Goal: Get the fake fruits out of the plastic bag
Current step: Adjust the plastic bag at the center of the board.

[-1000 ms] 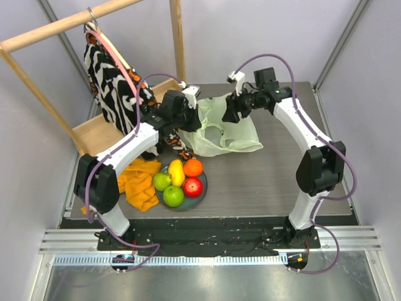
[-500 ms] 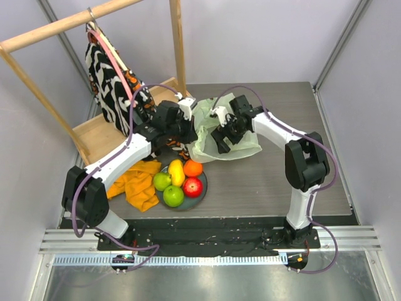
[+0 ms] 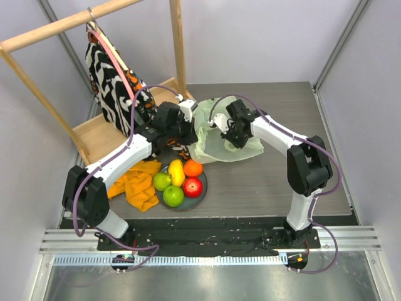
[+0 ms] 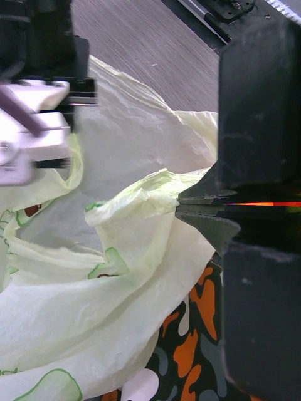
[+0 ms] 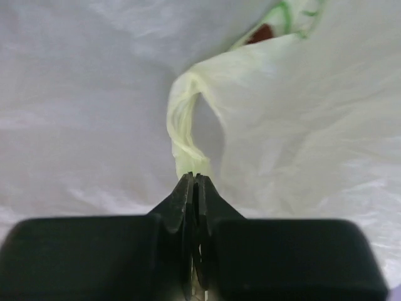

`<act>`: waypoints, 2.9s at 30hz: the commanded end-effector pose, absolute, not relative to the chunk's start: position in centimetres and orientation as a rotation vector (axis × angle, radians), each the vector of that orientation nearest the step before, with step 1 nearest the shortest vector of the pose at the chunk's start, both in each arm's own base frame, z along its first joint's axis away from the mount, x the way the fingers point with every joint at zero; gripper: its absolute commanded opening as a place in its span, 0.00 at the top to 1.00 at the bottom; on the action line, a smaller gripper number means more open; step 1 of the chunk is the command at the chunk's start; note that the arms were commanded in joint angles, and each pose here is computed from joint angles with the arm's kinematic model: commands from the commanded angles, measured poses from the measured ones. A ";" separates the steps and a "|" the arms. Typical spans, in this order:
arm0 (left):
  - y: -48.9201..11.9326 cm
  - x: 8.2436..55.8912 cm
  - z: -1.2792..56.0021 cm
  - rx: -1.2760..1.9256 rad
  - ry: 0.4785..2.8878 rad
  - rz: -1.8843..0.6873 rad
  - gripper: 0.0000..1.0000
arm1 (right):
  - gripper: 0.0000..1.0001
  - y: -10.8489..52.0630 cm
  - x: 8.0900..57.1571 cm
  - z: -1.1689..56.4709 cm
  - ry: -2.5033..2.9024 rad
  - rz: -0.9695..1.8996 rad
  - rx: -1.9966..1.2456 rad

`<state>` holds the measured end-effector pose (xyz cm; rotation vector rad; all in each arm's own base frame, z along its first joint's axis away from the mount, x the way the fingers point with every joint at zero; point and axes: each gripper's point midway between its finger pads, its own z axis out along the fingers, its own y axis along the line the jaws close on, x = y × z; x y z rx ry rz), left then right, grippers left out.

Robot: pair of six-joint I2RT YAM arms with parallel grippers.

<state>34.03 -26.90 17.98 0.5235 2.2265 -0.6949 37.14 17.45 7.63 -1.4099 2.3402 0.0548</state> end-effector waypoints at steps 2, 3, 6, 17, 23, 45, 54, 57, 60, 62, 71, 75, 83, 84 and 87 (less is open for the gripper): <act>-27.8 34.6 19.4 0.541 2.174 -0.725 1.00 | 0.99 14.1 44.7 16.1 2.210 -0.135 -1.006; -28.0 34.9 19.9 0.546 2.161 -0.726 1.00 | 0.99 13.9 45.3 17.3 2.196 -0.090 -0.952; -28.6 35.3 20.9 0.568 2.130 -0.729 1.00 | 0.99 10.6 47.7 21.8 2.172 0.014 -0.636; -31.5 33.9 21.4 0.697 2.083 -0.761 1.00 | 0.99 3.3 44.0 26.2 2.035 0.437 -0.051; -33.7 33.4 24.7 0.759 1.994 -0.788 1.00 | 0.95 5.0 40.7 27.5 1.930 0.514 -0.099; -34.9 34.2 29.1 0.691 1.942 -0.843 1.00 | 0.70 16.7 38.1 21.4 2.034 0.456 -0.878; -35.5 30.1 27.0 0.906 1.942 -0.979 0.17 | 0.65 14.0 39.1 22.1 2.103 0.331 -0.686; -37.4 29.8 26.6 0.972 1.922 -0.986 0.13 | 0.58 12.6 40.2 25.3 2.048 0.299 -0.572; -39.8 29.6 25.1 1.018 1.929 -0.942 0.13 | 0.58 11.5 41.0 27.2 2.010 0.273 -0.507; -41.0 29.7 23.7 1.021 1.953 -0.844 0.14 | 0.58 11.2 41.0 27.3 2.013 0.268 -0.490; -41.3 32.6 18.2 0.988 2.021 -0.413 0.19 | 0.55 9.9 38.2 23.6 2.107 0.268 -0.508; -39.2 34.6 19.6 0.937 1.974 -0.238 0.55 | 0.55 10.5 37.2 21.5 2.152 0.329 -0.516; -37.1 33.9 24.9 0.894 1.886 -0.306 1.00 | 0.55 15.9 35.7 19.8 2.177 0.663 -0.695; -37.2 33.7 25.3 0.888 1.884 -0.320 1.00 | 0.56 16.6 35.5 19.4 2.180 0.668 -0.715; -37.4 33.9 26.7 0.846 1.873 -0.339 1.00 | 0.61 18.5 35.1 17.6 2.205 0.670 -0.798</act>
